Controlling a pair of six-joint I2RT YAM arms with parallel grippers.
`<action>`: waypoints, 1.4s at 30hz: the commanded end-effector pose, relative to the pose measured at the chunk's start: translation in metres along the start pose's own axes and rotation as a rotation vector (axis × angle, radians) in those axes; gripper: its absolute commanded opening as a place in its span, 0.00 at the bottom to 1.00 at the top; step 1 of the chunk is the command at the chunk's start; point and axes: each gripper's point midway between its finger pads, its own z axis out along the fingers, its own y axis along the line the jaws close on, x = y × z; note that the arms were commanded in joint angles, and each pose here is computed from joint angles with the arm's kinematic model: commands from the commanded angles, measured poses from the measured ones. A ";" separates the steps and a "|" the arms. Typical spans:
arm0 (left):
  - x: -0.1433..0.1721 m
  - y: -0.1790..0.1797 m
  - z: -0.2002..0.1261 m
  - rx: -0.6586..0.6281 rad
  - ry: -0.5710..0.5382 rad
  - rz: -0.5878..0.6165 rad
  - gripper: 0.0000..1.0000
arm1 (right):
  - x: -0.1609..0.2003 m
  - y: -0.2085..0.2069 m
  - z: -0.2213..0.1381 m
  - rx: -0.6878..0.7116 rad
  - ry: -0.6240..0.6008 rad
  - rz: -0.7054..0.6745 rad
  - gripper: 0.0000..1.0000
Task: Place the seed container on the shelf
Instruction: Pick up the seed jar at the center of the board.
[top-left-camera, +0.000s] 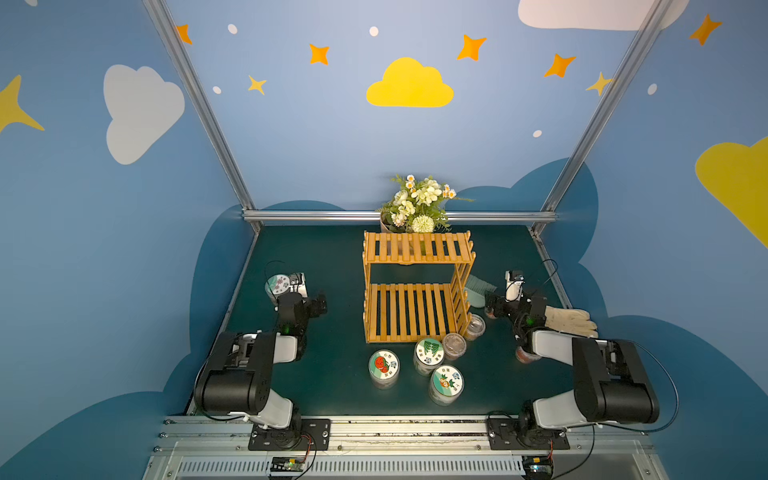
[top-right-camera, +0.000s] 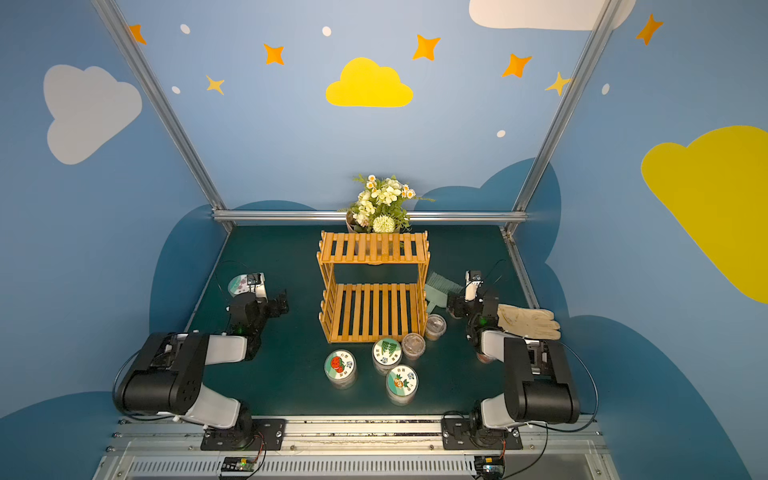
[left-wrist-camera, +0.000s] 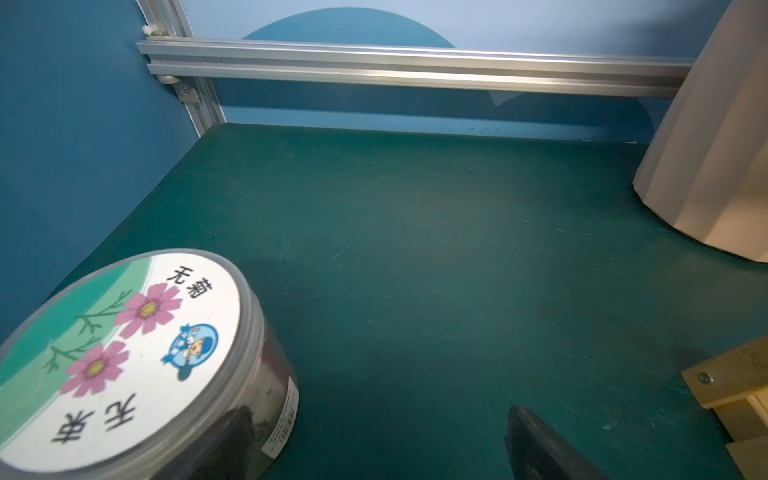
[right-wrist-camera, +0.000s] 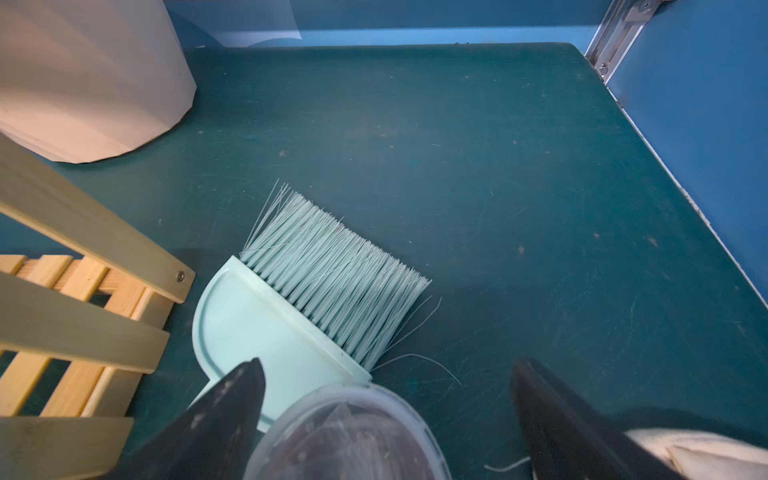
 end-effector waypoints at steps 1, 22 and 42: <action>-0.003 0.003 0.003 -0.017 -0.003 -0.004 1.00 | -0.006 0.000 0.003 0.004 -0.003 -0.004 0.98; -0.033 0.024 -0.061 -0.116 -0.090 -0.126 1.00 | -0.041 -0.006 -0.053 0.103 0.055 0.108 0.98; -0.110 -0.100 -0.161 0.636 0.221 -0.431 1.00 | -0.056 0.017 -0.111 -0.054 0.375 0.476 0.79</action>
